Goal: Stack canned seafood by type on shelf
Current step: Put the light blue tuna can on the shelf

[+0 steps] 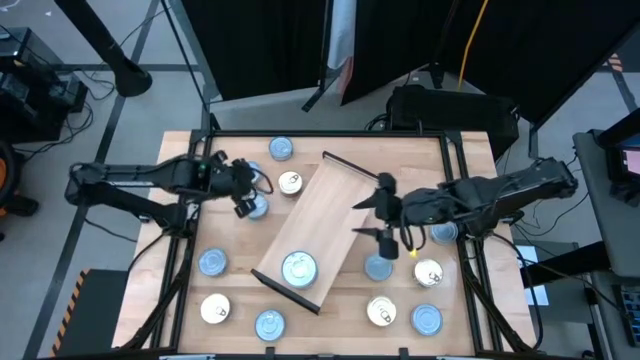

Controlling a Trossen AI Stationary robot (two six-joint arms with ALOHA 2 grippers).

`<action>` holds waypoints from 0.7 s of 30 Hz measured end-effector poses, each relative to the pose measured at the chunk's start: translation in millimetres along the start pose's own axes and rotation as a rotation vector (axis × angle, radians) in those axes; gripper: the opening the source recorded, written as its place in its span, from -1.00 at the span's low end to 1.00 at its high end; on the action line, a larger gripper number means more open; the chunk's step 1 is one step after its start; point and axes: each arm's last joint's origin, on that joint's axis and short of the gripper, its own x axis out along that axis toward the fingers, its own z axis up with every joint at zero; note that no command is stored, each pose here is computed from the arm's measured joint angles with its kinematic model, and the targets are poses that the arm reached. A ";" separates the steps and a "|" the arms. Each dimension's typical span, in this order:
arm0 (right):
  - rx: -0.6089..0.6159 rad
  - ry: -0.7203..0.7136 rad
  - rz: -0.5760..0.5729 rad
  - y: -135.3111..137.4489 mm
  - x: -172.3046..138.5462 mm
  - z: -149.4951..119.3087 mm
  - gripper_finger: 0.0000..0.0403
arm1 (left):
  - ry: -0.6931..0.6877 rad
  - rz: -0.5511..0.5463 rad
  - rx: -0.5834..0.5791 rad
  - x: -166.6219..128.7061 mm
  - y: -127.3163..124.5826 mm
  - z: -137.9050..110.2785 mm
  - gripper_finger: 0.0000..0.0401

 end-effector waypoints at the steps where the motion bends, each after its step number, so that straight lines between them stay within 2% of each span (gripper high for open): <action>1: -0.001 0.007 -0.022 0.1 -4.1 -1.2 0.17 | 0.029 -0.042 -0.003 8.0 3.0 -0.9 -0.95; 4: -0.010 0.030 -0.047 4.0 -7.4 -8.1 0.09 | 0.127 -0.132 -0.032 33.7 12.7 -9.6 -0.97; 8: -0.033 0.073 -0.032 8.9 -2.1 -21.9 -0.01 | 0.220 -0.136 -0.131 68.7 24.7 -31.4 -0.98; 11: -0.033 0.111 -0.032 9.5 1.0 -30.9 -0.08 | 0.232 -0.167 -0.229 88.3 25.9 -44.3 -0.98; 15: -0.023 0.112 -0.034 9.5 2.3 -32.5 -0.15 | 0.240 -0.146 -0.307 106.4 25.1 -58.4 -0.99; 21: -0.020 0.062 -0.026 10.3 2.8 -27.5 -0.24 | 0.294 -0.095 -0.357 115.9 23.6 -74.8 -0.99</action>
